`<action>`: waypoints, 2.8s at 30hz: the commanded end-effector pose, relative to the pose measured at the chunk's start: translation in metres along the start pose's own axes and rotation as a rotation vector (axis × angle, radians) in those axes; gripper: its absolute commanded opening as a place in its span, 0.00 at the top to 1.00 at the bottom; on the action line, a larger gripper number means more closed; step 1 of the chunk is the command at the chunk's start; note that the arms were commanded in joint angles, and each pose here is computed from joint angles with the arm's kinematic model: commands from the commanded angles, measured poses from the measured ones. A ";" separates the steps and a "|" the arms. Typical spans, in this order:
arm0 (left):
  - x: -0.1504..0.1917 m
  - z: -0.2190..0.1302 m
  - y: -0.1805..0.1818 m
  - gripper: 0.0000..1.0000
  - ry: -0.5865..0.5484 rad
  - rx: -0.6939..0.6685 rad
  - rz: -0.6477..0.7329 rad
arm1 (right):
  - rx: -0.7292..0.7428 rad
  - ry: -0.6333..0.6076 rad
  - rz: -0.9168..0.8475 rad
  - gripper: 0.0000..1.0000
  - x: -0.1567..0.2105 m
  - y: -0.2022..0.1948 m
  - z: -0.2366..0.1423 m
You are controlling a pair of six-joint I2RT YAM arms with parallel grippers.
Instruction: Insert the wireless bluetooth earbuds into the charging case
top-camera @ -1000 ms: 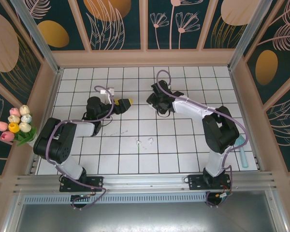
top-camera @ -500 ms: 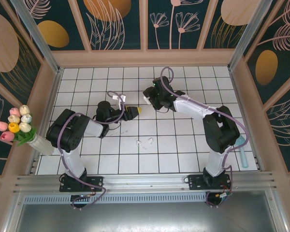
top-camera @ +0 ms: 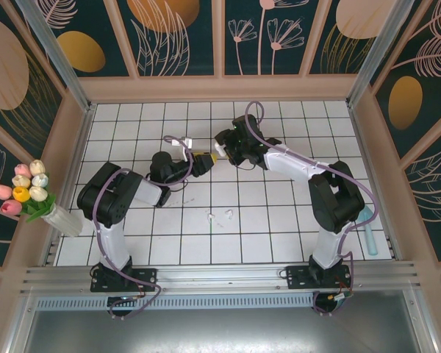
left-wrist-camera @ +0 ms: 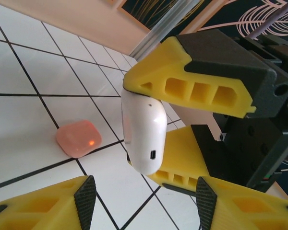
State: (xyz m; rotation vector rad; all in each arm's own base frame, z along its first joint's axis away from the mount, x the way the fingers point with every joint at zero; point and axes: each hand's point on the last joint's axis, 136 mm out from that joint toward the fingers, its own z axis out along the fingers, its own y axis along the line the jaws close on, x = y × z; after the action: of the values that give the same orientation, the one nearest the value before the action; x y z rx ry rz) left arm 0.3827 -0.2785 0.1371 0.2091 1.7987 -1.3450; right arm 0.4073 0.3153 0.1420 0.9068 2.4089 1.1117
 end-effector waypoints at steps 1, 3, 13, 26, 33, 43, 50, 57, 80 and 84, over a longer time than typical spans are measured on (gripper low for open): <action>-0.013 0.007 -0.006 0.41 -0.034 0.022 0.050 | -0.058 0.023 0.008 0.53 0.006 0.016 -0.002; -0.015 0.009 -0.005 0.41 -0.034 0.013 0.062 | -0.060 0.031 0.006 0.53 0.009 0.017 0.000; -0.015 0.020 0.006 0.42 -0.031 0.002 0.065 | -0.076 0.065 -0.006 0.54 0.022 0.028 0.008; -0.018 0.024 0.010 0.64 -0.045 -0.004 0.066 | -0.077 0.074 -0.003 0.54 0.028 0.026 0.009; -0.022 0.024 0.007 0.79 -0.057 0.002 0.066 | -0.080 0.069 -0.001 0.54 0.028 0.024 0.004; -0.024 0.021 0.002 0.91 -0.062 0.014 0.064 | -0.116 0.044 0.002 0.36 0.018 0.031 -0.006; -0.011 0.023 -0.029 0.93 0.070 0.168 0.068 | -0.193 -0.096 -0.189 0.28 -0.026 0.048 -0.065; -0.007 0.016 -0.072 0.93 0.200 0.342 0.090 | -0.292 -0.083 -0.683 0.28 -0.022 0.009 -0.117; -0.021 0.020 -0.096 0.95 0.260 0.408 0.100 | -0.502 0.079 -0.827 0.33 0.023 0.015 -0.115; -0.020 0.019 -0.098 0.95 0.268 0.413 0.108 | -0.466 0.076 -0.808 0.35 0.017 0.013 -0.100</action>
State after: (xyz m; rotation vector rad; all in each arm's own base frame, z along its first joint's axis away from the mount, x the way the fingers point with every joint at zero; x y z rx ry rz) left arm 0.3526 -0.3250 0.1958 0.6508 1.7506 -1.6747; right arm 0.3368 0.2700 0.2003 -0.2103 2.1398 1.2624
